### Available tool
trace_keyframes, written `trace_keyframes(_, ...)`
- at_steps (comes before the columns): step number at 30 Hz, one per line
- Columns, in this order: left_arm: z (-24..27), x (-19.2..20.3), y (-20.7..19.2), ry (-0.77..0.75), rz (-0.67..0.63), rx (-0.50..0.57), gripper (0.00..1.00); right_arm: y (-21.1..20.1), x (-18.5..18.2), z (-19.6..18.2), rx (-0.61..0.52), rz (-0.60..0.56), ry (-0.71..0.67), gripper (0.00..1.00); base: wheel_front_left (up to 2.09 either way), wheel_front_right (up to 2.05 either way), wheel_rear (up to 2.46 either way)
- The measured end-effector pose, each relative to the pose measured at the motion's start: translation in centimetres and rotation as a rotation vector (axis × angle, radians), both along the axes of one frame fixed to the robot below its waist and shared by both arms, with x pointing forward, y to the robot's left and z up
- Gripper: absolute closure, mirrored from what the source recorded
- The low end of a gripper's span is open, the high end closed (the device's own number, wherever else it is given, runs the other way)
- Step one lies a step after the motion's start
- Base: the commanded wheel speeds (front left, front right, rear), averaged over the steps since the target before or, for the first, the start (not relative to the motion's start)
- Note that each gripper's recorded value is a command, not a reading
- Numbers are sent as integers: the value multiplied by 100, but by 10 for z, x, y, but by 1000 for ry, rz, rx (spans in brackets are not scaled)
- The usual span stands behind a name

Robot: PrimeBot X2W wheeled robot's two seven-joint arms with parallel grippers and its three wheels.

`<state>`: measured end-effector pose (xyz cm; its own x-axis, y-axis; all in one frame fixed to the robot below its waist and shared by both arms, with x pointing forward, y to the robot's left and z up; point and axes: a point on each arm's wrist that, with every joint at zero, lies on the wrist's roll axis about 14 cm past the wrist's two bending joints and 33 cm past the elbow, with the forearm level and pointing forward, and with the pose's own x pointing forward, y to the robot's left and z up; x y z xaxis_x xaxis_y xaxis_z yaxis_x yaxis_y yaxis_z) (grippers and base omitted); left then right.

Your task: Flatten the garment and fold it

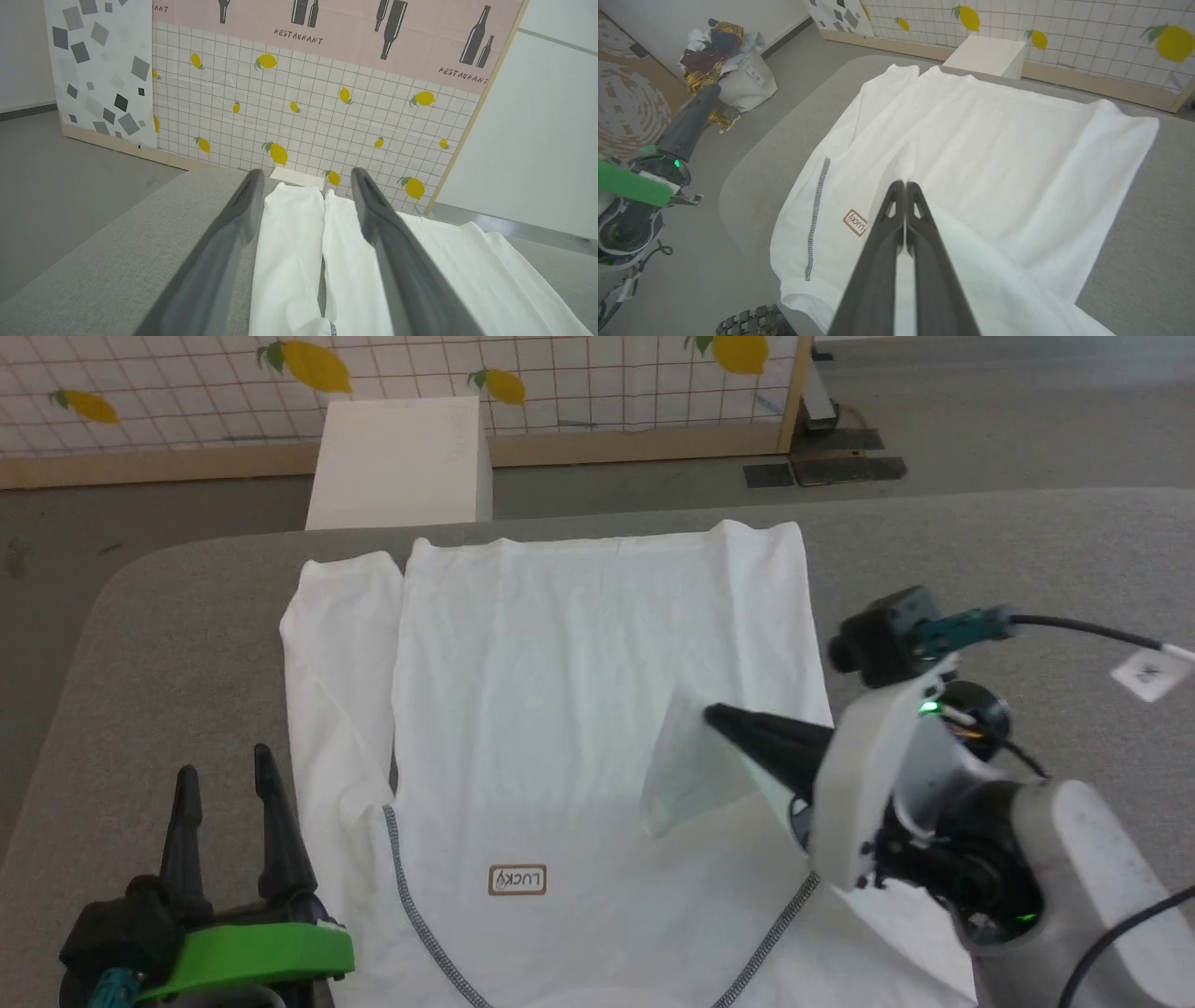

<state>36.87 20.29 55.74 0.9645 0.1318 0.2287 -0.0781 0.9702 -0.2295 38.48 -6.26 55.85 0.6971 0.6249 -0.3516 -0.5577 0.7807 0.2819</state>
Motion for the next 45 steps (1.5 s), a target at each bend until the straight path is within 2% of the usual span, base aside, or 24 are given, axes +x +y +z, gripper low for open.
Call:
trace_keyframes(8,-11,-11,16,37,53,-5,0,98,-11,-30,67,226,98,100,0,0,0)
trace_keyframes(14,-19,-19,31,64,103,-10,0,139,-24,-61,63,331,186,100,0,0,0)
trace_keyframes(17,-24,-22,36,81,120,-15,0,148,-26,-79,46,345,223,100,0,0,0)
trace_keyframes(18,-25,-22,37,85,124,-17,0,148,-26,-85,37,345,231,89,0,0,0)
trace_keyframes(19,-27,-22,38,91,127,-16,0,149,-26,-92,27,344,238,25,0,0,0)
trace_keyframes(20,-29,-22,39,97,130,-16,0,150,-26,-97,22,347,248,0,0,0,0)
trace_keyframes(25,-35,-18,37,115,123,-24,0,155,-19,-86,100,327,240,0,0,0,0)
trace_keyframes(30,-35,-11,30,111,95,-27,0,136,20,-29,255,212,90,0,0,0,0)
trace_keyframes(33,-33,-6,25,103,78,-26,0,94,53,1,313,66,-39,0,0,0,0)
trace_keyframes(39,-27,6,13,78,29,-22,0,-37,99,41,292,-315,-324,0,0,0,0)
trace_keyframes(42,-26,11,7,75,10,-23,0,-92,97,41,252,-472,-405,0,0,0,0)
trace_keyframes(45,-28,18,1,85,-10,-26,0,-136,88,28,220,-604,-419,0,0,0,0)
